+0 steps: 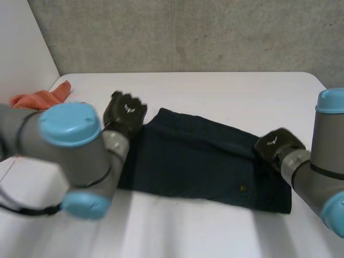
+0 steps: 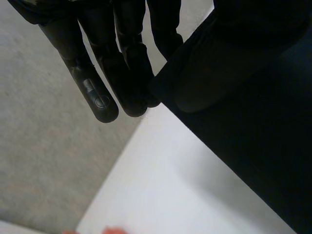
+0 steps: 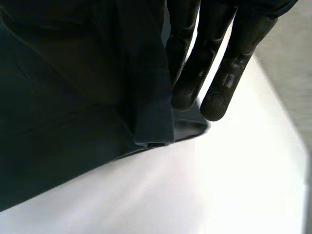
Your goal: Fold the laundry.
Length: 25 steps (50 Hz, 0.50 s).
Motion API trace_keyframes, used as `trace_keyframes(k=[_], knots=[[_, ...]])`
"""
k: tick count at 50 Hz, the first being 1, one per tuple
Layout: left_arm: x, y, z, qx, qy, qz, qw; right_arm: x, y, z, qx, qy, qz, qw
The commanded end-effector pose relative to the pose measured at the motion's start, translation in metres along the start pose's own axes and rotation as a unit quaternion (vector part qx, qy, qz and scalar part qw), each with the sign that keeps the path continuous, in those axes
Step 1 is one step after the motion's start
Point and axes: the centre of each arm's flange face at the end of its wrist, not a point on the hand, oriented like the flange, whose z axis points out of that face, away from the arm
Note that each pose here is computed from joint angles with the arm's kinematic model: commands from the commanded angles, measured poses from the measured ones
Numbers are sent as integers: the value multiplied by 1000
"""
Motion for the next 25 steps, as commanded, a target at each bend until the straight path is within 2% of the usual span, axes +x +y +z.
trace_keyframes(k=[1,6,16,25], knots=[[16,-4,85,55,-47,-14,997,13,-14,48,61,79,7,995],[29,2,120,77,-67,-16,995,23,-18,79,85,112,15,990],[55,18,134,96,-38,-13,995,27,-16,127,90,143,11,986],[67,14,130,107,-23,-17,994,36,-18,129,91,169,29,981]])
